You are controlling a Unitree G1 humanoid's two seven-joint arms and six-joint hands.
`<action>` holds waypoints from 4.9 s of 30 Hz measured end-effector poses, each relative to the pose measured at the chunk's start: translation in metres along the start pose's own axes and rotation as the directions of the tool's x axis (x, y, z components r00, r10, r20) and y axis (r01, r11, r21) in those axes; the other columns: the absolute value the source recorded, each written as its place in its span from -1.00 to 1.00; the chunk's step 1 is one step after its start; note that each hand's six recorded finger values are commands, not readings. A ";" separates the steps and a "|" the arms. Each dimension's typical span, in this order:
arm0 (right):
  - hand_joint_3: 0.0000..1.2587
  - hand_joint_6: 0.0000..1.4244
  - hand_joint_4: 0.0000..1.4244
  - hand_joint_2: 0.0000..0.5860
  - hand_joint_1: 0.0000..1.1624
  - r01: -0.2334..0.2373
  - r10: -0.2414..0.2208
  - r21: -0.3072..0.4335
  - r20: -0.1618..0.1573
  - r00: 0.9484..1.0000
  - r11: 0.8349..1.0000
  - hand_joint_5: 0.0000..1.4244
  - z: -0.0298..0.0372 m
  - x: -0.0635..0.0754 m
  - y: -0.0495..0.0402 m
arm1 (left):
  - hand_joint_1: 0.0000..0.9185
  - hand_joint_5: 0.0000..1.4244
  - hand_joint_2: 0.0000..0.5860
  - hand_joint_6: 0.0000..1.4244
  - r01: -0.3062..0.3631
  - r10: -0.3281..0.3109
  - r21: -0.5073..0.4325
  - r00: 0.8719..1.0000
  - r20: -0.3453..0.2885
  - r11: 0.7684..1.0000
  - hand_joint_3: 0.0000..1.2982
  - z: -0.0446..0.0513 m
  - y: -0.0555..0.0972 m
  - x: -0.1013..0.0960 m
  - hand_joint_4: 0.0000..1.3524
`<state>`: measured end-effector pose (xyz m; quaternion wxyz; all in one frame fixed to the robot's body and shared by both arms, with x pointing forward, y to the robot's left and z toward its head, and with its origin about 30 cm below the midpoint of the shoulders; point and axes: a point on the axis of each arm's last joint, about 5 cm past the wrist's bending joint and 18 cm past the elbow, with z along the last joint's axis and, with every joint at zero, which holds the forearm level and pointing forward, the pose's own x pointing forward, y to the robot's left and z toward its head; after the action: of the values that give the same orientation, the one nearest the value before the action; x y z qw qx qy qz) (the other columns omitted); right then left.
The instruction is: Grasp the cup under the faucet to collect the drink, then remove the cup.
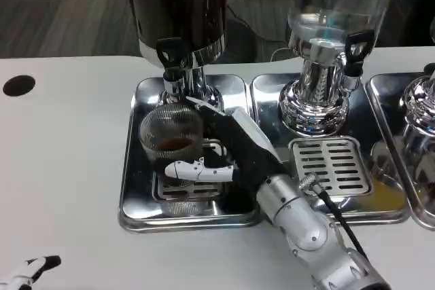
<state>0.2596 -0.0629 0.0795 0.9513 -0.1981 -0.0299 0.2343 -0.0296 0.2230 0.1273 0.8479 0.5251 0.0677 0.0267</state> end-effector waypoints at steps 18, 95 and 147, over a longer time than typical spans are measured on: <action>-0.38 -0.53 -0.43 -0.72 0.37 0.033 -0.033 0.022 -0.013 0.999 0.999 -0.42 -0.0054 0.001 0.0035 | -1.00 -0.68 -0.83 -0.44 0.000 0.000 -0.010 1.000 -0.008 1.000 -0.62 -0.0031 0.002 0.002 -0.72; -0.22 -0.40 -0.31 -0.66 0.39 0.131 -0.132 0.016 0.072 0.989 0.991 -0.31 -0.0510 -0.178 -0.0539 | -1.00 -0.65 -0.82 -0.42 0.091 -0.085 -0.044 0.987 0.136 0.995 -0.65 0.0259 -0.021 0.042 -0.71; -0.43 -0.63 -0.55 -0.72 0.28 0.219 -0.217 -0.013 0.097 0.971 0.976 -0.49 -0.0978 -0.201 -0.0435 | -1.00 -0.62 -0.83 -0.38 0.104 -0.105 0.008 0.986 0.128 0.994 -0.65 0.0363 -0.016 0.036 -0.71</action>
<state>0.1144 -0.2258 0.0138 0.9664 -0.1933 -0.0994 0.1372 0.0103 0.1878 0.1260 0.8504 0.5220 0.0404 -0.0518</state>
